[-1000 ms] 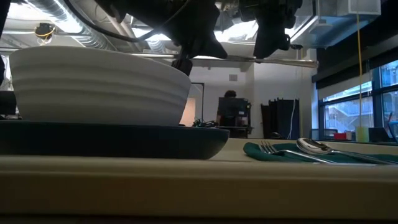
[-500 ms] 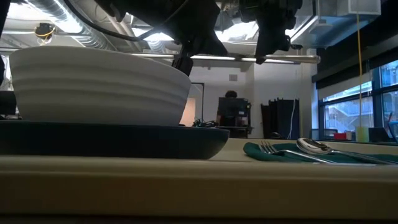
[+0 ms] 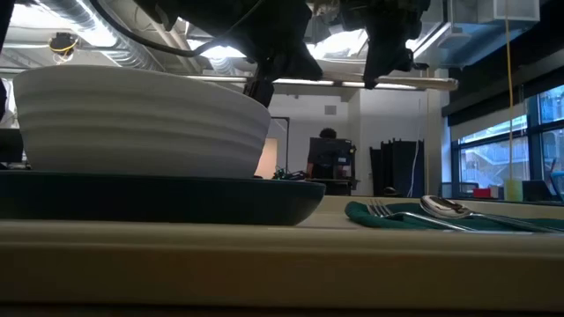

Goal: Set up tray
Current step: Put the silver knife on the green napkin between the silver fork and spoon

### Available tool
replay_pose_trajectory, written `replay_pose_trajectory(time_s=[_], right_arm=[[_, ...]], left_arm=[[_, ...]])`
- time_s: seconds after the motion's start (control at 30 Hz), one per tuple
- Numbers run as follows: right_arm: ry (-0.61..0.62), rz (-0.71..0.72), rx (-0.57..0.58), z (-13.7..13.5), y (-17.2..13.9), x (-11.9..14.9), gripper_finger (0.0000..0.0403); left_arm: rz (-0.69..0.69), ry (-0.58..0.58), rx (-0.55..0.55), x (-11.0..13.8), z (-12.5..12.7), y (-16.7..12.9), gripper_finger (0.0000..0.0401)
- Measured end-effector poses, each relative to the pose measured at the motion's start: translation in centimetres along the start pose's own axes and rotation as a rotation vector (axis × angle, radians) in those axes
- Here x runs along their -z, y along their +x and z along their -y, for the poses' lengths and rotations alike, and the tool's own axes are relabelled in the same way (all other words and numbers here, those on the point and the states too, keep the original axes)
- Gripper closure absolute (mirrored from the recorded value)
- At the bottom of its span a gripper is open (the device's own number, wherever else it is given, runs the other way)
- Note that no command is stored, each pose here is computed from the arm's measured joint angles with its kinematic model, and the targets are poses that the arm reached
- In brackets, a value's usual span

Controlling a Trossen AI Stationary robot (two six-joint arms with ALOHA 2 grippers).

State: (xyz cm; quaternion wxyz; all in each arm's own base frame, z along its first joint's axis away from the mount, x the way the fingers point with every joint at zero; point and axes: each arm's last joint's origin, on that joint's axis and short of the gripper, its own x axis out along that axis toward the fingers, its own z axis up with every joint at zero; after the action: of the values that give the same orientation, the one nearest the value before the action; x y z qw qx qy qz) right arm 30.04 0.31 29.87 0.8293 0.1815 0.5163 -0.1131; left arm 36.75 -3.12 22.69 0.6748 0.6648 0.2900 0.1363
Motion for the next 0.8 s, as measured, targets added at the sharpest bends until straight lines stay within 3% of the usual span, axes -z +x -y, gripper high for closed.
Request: replay_pose_trajectory(time_s=[0.27,0.4,0.57,0.8], right_arm=[[0.074,-0.008,0.043,0.2,0.0,0.2,0.0360],[0.149,-0.003,0.104,0.5,0.0,0.4,0.0360],[0.281,0.026,0.175,0.4,-0.1,0.6,0.0361],[0.448,0.030,0.162,-2.7,0.7,2.1,0.0361]], left_arm=[[-0.043,-0.057,0.001,0.3,-0.2,-0.2,0.0301],[0.004,-0.243,0.020,1.4,-1.7,-1.4,0.0287],[-0.022,-0.494,0.032,4.9,-3.5,-3.6,0.0292],[-0.121,-0.933,-0.022,10.7,-4.7,-7.0,0.0306]])
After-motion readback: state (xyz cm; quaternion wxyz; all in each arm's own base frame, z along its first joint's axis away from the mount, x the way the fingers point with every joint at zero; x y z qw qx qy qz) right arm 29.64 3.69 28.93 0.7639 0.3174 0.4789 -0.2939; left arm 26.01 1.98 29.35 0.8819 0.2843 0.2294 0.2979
